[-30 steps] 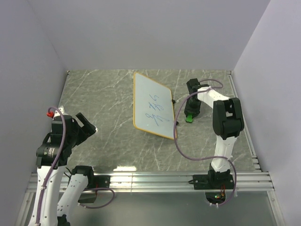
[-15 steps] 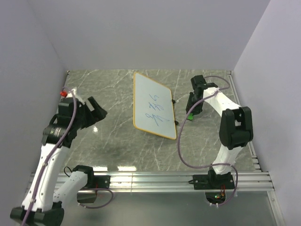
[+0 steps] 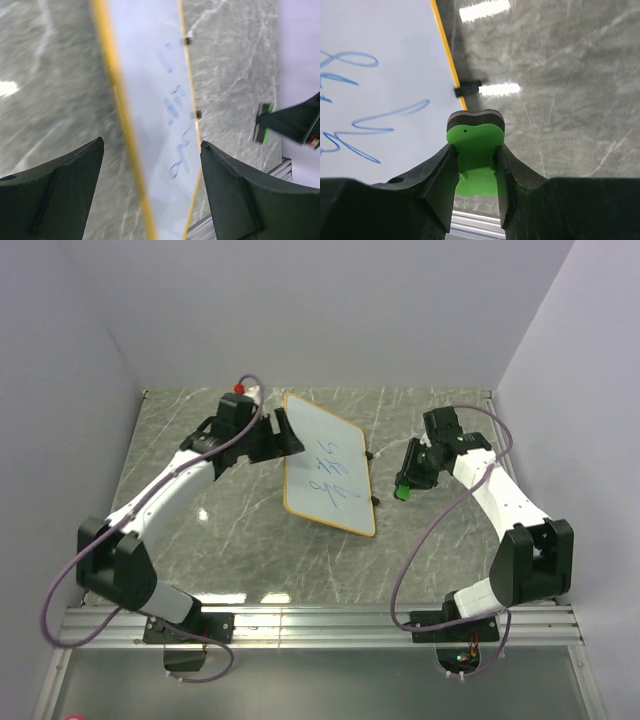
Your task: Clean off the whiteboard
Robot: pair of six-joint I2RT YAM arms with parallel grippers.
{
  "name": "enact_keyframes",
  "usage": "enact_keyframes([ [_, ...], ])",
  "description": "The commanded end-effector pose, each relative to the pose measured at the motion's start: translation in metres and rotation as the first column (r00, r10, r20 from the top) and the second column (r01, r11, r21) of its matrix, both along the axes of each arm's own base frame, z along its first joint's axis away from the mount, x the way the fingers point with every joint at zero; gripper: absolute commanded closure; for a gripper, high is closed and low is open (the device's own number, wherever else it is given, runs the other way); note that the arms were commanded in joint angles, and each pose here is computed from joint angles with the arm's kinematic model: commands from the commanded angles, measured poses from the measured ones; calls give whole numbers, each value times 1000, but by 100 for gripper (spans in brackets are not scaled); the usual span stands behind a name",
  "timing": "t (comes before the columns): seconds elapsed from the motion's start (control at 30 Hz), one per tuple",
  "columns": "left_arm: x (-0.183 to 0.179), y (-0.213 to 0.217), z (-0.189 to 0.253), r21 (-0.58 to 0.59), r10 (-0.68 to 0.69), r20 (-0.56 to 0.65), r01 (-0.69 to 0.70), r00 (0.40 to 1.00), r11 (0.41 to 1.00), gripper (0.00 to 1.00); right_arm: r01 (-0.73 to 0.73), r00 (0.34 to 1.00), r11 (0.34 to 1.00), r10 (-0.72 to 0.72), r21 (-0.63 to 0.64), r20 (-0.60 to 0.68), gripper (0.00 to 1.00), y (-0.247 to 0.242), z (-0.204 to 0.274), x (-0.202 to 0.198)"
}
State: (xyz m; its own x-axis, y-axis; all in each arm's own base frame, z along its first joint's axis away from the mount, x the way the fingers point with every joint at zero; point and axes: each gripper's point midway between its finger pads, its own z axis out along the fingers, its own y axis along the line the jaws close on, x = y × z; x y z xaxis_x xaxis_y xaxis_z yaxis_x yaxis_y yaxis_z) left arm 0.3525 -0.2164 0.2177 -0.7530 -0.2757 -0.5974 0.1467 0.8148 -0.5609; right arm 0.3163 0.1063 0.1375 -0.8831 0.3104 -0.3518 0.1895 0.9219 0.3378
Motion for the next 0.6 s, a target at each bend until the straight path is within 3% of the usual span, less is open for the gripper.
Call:
enact_keyframes([
  [0.0, 24, -32, 33, -44, -62, 118, 67, 991, 997, 17, -23, 1000, 1000, 23, 5, 13, 100, 0, 3, -16],
  [0.03, 23, -40, 27, -39, -80, 101, 84, 992, 996, 19, -25, 1000, 1000, 25, -2, 0, 100, -3, -2, -21],
  [0.17, 26, -61, -10, 23, -137, 22, 137, 990, 990, 53, -35, 999, 999, 35, -8, 0, 100, -5, -6, -30],
  [0.4, 21, -66, -53, 138, -235, -59, 241, 970, 961, 96, -43, 999, 999, 42, 19, 27, 100, -2, 3, -32],
  [0.57, 20, -69, -73, 205, -353, -99, 367, 930, 908, 100, -115, 990, 978, 99, 176, 98, 100, 27, 24, -28],
])
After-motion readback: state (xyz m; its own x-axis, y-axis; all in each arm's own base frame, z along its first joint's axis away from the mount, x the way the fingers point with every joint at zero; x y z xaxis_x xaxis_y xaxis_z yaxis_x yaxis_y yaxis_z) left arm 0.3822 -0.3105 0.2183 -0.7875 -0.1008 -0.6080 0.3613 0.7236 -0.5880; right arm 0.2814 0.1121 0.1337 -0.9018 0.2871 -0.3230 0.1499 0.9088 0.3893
